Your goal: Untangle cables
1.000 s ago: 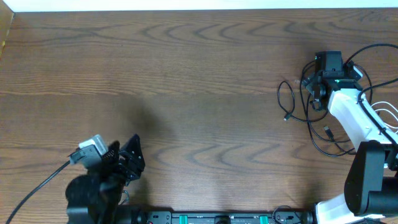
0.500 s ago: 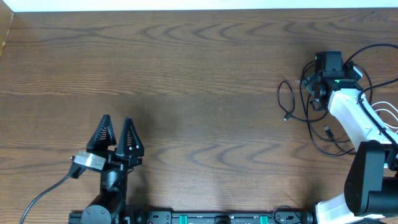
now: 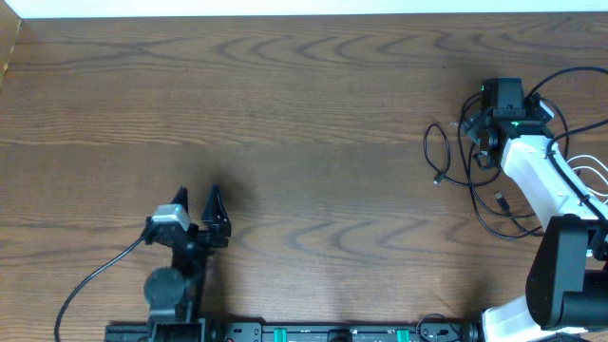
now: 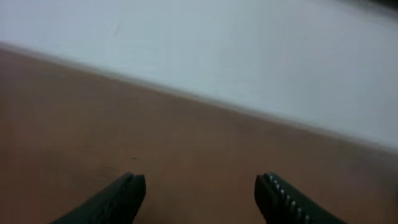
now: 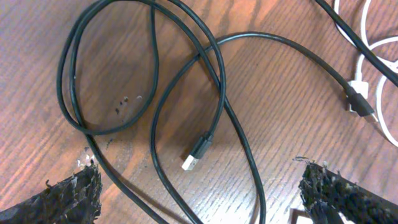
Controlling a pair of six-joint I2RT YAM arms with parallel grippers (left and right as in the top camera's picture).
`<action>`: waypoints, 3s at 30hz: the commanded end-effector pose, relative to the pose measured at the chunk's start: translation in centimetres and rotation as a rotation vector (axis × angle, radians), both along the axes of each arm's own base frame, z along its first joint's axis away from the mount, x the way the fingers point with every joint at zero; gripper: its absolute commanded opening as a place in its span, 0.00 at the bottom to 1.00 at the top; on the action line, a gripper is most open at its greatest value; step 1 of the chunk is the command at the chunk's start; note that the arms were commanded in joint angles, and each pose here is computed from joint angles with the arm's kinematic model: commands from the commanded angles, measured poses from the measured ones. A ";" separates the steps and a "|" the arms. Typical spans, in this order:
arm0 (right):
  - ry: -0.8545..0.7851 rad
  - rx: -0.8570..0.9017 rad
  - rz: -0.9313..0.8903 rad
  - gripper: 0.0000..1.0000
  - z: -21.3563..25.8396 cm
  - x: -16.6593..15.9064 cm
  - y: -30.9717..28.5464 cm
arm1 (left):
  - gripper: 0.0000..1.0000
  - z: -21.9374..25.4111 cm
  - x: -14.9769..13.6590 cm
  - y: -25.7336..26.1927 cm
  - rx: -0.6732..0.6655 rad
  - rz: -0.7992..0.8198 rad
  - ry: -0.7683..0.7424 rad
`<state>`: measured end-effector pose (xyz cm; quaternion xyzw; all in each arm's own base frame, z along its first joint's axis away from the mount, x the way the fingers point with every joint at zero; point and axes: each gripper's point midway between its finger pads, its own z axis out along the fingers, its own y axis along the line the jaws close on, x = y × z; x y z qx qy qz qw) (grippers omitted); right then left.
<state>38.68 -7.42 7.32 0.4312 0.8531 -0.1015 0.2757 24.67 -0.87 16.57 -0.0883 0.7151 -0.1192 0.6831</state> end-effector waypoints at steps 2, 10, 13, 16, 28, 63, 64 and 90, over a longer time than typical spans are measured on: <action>-0.011 -0.011 -0.014 0.99 0.4 0.2 -0.3 | 0.63 -3.0 -0.3 1.8 0.182 0.088 0.118; -0.010 -0.011 -0.014 0.99 0.4 0.2 -0.3 | 0.63 -3.0 -0.3 1.7 0.294 0.071 0.119; -0.011 -0.011 -0.014 0.99 0.4 0.2 -0.3 | 0.63 -3.0 -0.3 1.7 0.280 0.073 0.118; -0.010 -0.011 -0.014 0.99 0.4 0.2 -0.3 | 0.63 -3.0 -0.3 1.7 0.280 0.073 0.119; -0.010 -0.011 -0.014 0.99 0.4 0.2 -0.3 | 0.63 -3.0 -0.3 1.7 0.280 0.073 0.119; -0.011 -0.011 -0.014 0.99 0.4 0.2 -0.3 | 0.63 -3.0 -0.3 1.7 0.280 0.073 0.119; -0.011 -0.011 -0.014 0.99 0.4 0.2 -0.3 | 0.63 -3.0 -0.3 1.7 0.280 0.073 0.119; -0.011 -0.011 -0.014 0.99 0.4 0.2 -0.3 | 0.63 -3.0 -0.3 1.7 0.280 0.073 0.119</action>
